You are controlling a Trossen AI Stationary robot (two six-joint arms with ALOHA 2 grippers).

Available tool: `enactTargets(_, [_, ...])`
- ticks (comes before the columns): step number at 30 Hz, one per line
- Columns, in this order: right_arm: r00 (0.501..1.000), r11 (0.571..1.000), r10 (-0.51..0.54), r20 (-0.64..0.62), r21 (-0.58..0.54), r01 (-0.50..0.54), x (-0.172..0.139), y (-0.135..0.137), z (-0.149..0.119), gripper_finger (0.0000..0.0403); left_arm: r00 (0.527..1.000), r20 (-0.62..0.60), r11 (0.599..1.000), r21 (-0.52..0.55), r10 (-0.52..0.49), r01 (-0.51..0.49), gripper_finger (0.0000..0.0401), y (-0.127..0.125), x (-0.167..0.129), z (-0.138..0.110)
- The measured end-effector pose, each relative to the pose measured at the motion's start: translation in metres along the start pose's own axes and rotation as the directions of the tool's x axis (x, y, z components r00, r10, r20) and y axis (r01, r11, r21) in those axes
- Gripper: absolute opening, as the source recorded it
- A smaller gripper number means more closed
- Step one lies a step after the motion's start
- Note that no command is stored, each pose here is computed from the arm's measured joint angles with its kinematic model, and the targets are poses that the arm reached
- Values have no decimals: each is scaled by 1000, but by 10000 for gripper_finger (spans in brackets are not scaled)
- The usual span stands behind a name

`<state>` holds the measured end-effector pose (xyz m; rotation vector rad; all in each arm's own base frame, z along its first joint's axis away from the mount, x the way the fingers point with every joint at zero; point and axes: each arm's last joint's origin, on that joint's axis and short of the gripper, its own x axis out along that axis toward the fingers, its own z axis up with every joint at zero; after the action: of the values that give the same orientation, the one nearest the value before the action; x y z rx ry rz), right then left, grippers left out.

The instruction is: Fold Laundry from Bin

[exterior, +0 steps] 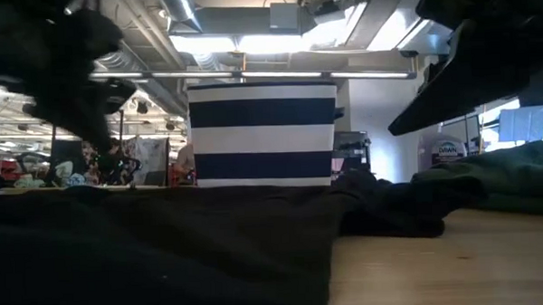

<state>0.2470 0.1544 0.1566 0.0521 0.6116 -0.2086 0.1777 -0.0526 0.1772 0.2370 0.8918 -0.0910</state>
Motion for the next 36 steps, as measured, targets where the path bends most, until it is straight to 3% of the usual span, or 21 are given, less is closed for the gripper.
enactTargets(4, [998,995,-14,-61,-97,8,7,27,3,241,998,-40,978,199,-58,65,14,-32,-2,-6])
enactTargets(9, [989,980,-76,-125,-193,50,11,52,20,241,992,-79,945,306,-96,115,14,-54,-5,-15])
enactTargets(17, [980,964,-115,-163,-255,71,12,61,34,241,978,-203,921,369,-53,126,14,-62,11,-25])
enactTargets(26, [976,972,-106,-192,-228,61,5,66,27,241,973,-225,917,379,-41,126,16,-64,14,-24])
enactTargets(33, [972,975,-117,-202,-211,74,4,65,25,241,977,-212,905,410,-22,109,66,-65,0,2])
enactTargets(36, [972,974,-118,-203,-213,74,4,65,25,241,975,-223,894,435,-12,111,93,-65,0,-1])
